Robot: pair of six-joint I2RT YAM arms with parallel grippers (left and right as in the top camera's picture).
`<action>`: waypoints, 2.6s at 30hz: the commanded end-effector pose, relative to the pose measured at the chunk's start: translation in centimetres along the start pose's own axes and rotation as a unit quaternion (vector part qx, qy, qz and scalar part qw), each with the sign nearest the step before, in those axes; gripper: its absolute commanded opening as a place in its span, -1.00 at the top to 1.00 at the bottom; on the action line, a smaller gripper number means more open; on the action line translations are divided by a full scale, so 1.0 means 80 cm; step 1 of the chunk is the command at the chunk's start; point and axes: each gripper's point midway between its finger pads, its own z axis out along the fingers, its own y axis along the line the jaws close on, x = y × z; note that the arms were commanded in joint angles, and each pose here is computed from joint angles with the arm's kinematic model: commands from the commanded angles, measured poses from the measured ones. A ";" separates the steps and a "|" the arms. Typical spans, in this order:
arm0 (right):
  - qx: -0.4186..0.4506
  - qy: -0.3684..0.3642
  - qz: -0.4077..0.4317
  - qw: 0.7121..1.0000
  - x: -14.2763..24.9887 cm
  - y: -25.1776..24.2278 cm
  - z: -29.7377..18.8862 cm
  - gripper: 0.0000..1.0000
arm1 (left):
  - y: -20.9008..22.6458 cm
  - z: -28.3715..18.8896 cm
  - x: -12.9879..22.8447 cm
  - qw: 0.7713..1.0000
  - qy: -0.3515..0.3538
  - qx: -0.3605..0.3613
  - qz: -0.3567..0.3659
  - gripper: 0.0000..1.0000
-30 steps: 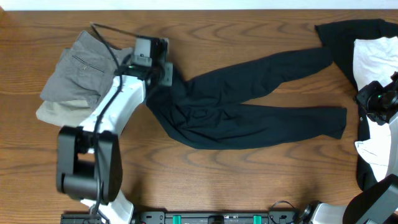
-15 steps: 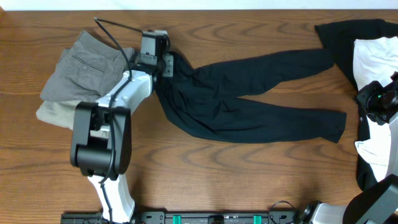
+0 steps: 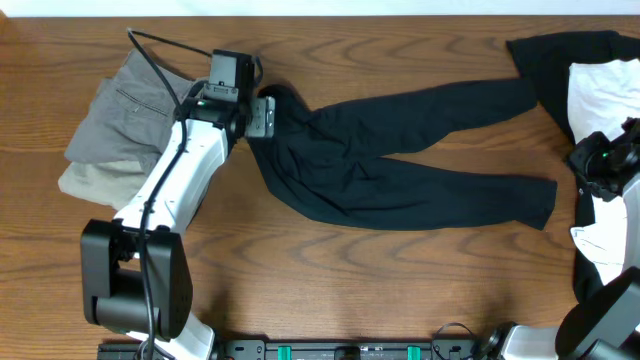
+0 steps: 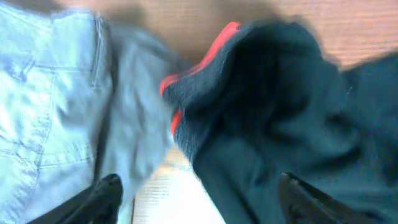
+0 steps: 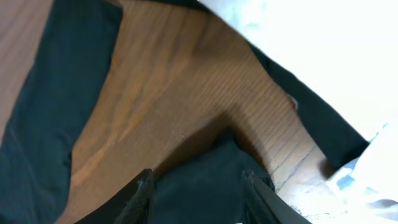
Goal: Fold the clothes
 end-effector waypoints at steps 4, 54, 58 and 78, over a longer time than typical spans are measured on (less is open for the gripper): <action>0.009 0.040 -0.021 0.999 0.024 0.008 0.031 0.13 | 0.007 0.056 0.053 0.997 0.070 -0.015 -0.009 -0.45; 0.104 0.213 -0.029 0.971 0.157 -0.078 0.110 0.91 | 0.081 -0.061 0.105 0.981 0.159 -0.023 -0.108 0.70; 0.101 0.202 -0.023 0.974 0.132 -0.070 0.082 0.97 | 0.081 -0.062 0.105 0.981 0.159 -0.023 -0.108 0.71; 0.055 -0.043 0.066 0.995 -0.080 -0.072 -0.088 0.98 | 0.078 -0.112 0.194 0.940 0.316 -0.038 -0.121 0.84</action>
